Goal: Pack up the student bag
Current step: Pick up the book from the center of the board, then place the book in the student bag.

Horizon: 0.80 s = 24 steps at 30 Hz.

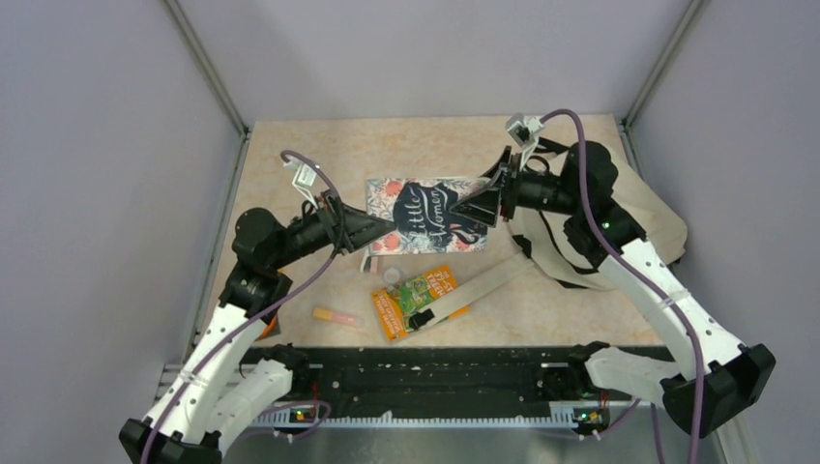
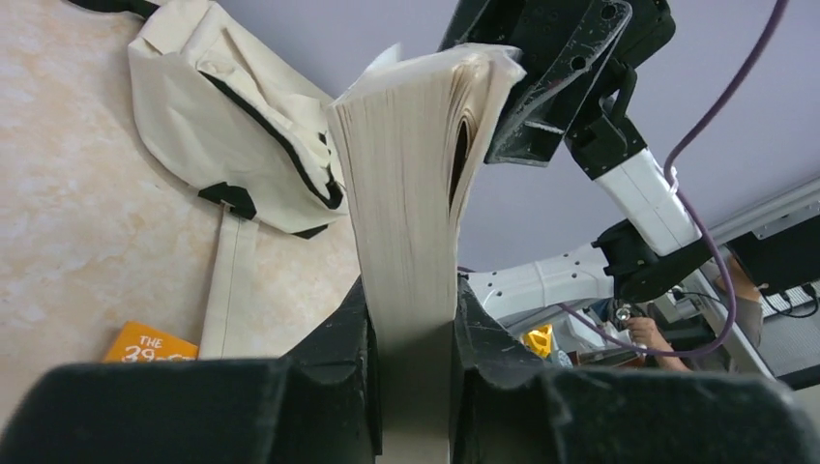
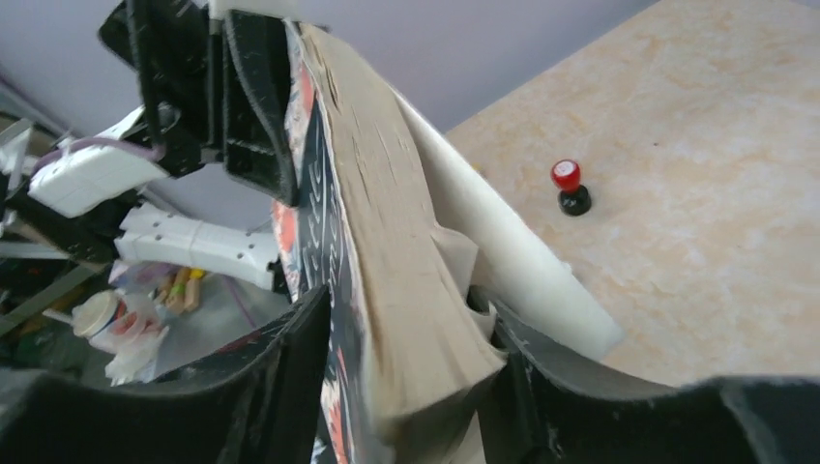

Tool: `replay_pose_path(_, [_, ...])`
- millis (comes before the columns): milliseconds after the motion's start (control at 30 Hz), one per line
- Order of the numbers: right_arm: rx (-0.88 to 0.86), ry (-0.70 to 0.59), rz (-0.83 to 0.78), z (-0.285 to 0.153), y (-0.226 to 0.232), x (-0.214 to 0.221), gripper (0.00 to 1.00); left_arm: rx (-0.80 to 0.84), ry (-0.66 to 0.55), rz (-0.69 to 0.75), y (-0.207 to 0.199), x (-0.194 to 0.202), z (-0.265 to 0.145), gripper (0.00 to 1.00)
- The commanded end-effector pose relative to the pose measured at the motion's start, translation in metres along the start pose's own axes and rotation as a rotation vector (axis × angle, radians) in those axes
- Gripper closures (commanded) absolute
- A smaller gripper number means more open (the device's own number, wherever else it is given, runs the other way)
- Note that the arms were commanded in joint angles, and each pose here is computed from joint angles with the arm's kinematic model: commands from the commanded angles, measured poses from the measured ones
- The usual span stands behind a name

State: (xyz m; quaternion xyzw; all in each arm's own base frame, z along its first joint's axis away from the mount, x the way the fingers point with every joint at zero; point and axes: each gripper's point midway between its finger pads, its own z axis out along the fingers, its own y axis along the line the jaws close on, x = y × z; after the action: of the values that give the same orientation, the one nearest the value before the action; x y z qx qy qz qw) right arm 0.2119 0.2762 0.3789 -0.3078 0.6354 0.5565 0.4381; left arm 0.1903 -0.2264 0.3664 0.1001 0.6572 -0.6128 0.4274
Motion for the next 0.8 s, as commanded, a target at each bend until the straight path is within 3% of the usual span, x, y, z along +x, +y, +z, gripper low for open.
replay_pose_path(0, [0.193, -0.086, -0.127, -0.008, -0.011, -0.042, 0.30, -0.021, -0.065, 0.082, -0.003, -0.013, -0.004, 0.96])
replay_pose_path(67, [0.371, -0.097, -0.150, -0.020, -0.035, -0.056, 0.14, -0.082, -0.074, 0.085, 0.007, -0.013, -0.007, 1.00])
replay_pose_path(167, [0.610, -0.090, -0.170, -0.046, -0.072, -0.069, 0.05, -0.184, -0.116, 0.096, 0.023, -0.019, -0.012, 1.00])
replay_pose_path(333, [0.982, -0.088, -0.121, -0.117, -0.136, -0.068, 0.01, -0.406, -0.193, 0.093, 0.060, -0.027, -0.029, 1.00])
replay_pose_path(500, [1.375, 0.043, -0.064, -0.183, -0.192, -0.017, 0.01, -0.496, -0.199, 0.131, 0.079, -0.031, -0.034, 1.00])
replay_pose_path(767, [1.422, 0.275, 0.025, -0.177, -0.251, 0.060, 0.01, -0.490, -0.128, 0.127, 0.096, -0.030, -0.014, 1.00])
